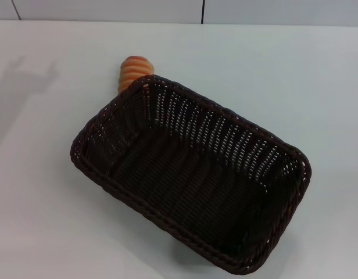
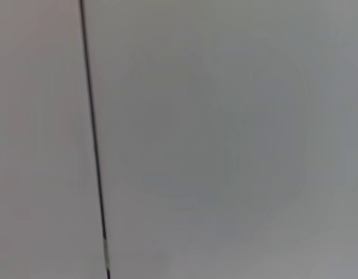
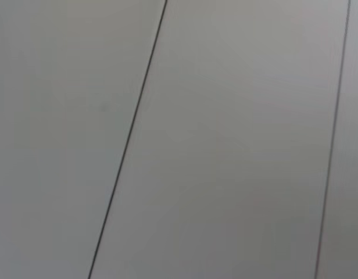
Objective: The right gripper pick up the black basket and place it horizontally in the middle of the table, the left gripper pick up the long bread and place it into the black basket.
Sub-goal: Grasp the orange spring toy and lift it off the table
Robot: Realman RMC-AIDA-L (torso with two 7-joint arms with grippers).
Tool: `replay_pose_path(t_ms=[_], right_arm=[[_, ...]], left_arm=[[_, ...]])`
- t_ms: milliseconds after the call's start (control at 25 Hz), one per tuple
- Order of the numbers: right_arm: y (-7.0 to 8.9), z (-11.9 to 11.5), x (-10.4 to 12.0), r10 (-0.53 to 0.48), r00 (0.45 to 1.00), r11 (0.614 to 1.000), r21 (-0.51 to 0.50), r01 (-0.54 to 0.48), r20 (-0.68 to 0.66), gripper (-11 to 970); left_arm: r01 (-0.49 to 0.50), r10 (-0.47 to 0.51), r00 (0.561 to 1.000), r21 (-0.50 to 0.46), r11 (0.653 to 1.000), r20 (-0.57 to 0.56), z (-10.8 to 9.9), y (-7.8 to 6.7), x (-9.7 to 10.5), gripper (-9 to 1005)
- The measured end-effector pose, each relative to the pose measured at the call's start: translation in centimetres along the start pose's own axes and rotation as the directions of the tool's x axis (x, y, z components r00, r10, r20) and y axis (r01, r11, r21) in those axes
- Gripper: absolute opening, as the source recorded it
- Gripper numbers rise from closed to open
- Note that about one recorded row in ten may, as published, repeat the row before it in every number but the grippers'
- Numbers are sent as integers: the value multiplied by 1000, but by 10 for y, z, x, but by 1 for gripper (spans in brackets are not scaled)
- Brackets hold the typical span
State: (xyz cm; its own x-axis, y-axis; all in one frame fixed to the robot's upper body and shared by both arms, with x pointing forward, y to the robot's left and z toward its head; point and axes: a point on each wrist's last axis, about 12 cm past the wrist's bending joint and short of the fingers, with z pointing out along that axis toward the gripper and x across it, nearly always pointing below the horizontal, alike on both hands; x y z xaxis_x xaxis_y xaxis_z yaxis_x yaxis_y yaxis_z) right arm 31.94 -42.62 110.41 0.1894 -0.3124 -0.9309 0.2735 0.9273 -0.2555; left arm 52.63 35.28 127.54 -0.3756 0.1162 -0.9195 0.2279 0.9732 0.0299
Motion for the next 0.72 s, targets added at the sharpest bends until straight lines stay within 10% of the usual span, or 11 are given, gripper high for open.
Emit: replay_pose_path(t_ms=[440,720], right_arm=[[6,1,3,-36,999,998,-43,36,-3,391],[8,-1,4,-51,999,996,-72,50,-10,390]], left_arm=[[-45,59,963,60,997,-262,59,-34,-27,777],[-86,117,919,97,992,-376,107,-83,-55,777]])
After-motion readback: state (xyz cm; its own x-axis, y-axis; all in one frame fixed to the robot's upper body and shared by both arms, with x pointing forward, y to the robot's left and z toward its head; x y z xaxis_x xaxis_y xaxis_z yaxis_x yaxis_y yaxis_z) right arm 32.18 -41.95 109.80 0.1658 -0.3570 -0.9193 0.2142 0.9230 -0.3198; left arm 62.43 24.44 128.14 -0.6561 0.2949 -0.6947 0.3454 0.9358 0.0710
